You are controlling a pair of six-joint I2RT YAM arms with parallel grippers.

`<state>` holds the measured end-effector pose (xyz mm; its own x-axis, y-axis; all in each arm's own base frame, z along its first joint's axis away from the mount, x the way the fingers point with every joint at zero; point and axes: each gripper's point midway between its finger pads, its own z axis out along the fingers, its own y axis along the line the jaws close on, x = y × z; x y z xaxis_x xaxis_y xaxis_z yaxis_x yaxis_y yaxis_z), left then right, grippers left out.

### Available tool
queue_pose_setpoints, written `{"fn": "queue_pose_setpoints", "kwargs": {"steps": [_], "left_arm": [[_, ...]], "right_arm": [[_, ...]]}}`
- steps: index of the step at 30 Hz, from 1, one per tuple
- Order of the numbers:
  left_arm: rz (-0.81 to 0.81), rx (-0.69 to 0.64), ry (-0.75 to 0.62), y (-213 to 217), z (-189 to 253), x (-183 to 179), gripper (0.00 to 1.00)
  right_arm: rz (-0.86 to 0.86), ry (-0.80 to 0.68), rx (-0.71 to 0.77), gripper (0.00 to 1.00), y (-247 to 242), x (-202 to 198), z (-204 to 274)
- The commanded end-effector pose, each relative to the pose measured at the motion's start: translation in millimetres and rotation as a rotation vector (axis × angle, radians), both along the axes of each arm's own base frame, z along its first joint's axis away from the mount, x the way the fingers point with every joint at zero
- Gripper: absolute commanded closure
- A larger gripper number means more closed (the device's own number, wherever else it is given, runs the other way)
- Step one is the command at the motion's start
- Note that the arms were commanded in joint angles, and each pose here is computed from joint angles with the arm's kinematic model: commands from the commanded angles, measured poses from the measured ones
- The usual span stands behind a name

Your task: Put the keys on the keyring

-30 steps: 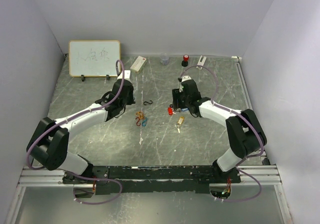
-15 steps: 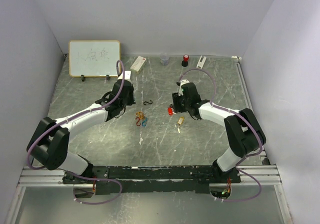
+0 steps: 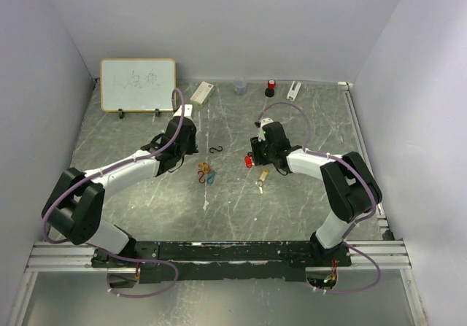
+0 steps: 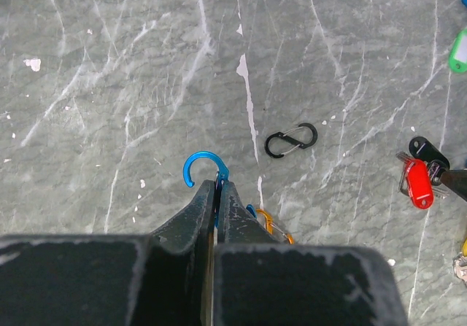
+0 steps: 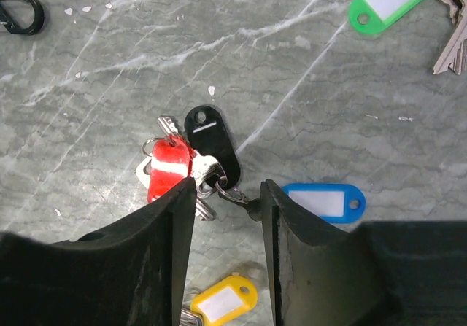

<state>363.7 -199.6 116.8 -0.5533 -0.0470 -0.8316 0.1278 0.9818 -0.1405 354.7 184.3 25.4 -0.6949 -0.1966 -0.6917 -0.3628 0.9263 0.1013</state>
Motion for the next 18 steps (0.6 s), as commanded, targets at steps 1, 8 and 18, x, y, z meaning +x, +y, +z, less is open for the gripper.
{"fn": "queue_pose_setpoints", "kwargs": {"steps": [1, 8, 18], "left_arm": [[-0.018, 0.002, 0.007, -5.3, -3.1, -0.6, 0.93], [-0.013, 0.008, 0.008, -4.4, -3.6, -0.3, 0.93], [-0.009, 0.007, 0.008, -3.6, -4.2, -0.9, 0.93]], "right_arm": [[0.018, -0.009, -0.006, 0.6, 3.4, 2.8, -3.8], [0.022, -0.005, -0.005, 0.68, 4.8, 3.6, -3.7], [0.015, -0.01, -0.009, 0.78, 3.4, 3.9, -0.1]]}}
